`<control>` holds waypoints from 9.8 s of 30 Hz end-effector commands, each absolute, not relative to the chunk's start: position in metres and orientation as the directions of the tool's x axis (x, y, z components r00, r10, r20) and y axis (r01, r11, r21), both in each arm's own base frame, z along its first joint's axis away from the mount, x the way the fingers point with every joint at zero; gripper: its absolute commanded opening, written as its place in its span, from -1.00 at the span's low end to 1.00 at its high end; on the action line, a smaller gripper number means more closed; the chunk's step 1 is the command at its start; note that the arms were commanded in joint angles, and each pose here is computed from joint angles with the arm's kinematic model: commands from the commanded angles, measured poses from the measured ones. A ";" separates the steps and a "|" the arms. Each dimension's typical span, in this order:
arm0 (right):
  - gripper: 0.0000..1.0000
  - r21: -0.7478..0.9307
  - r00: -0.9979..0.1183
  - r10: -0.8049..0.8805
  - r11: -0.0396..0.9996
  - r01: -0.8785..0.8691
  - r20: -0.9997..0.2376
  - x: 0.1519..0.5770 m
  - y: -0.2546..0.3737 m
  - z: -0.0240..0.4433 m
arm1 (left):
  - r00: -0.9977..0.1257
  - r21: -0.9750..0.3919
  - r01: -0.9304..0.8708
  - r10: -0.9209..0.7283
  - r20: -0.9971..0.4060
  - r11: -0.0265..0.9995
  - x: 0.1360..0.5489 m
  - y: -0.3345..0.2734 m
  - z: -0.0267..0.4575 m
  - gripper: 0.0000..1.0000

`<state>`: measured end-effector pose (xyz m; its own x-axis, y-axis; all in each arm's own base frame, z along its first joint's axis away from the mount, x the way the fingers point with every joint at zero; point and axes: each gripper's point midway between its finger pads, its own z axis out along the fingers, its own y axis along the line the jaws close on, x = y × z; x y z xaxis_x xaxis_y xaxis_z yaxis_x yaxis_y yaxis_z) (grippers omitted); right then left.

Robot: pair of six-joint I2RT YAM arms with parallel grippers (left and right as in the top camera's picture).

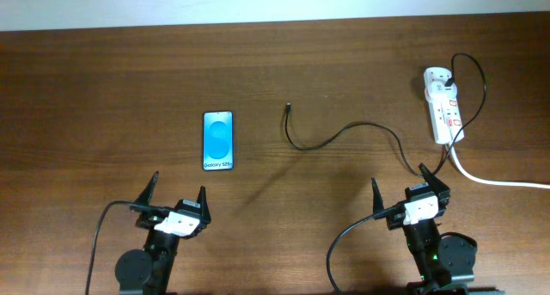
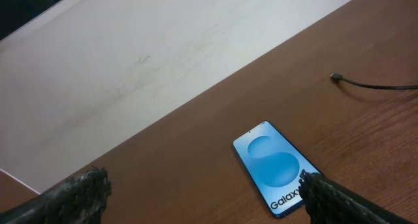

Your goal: Plug charger to phone and switch on socket

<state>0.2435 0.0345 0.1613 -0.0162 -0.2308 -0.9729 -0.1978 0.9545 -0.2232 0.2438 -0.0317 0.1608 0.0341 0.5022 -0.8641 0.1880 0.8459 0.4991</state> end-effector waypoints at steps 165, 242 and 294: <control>0.97 -0.215 -0.013 -0.223 0.953 -0.215 -0.975 0.243 0.038 0.160 | -0.989 -0.060 0.039 0.030 -0.147 0.997 0.414 -0.086 0.049 0.99; 0.97 -0.215 -0.013 -0.223 0.953 -0.215 -0.975 0.243 0.038 0.160 | -0.995 0.028 -0.073 -0.074 0.064 0.997 0.400 -0.090 -0.024 0.80; 0.97 -0.213 0.008 -0.219 0.938 -0.274 -0.976 0.240 0.049 0.162 | -0.882 -0.482 -0.471 -0.395 0.256 0.739 0.443 -0.180 0.129 -1.00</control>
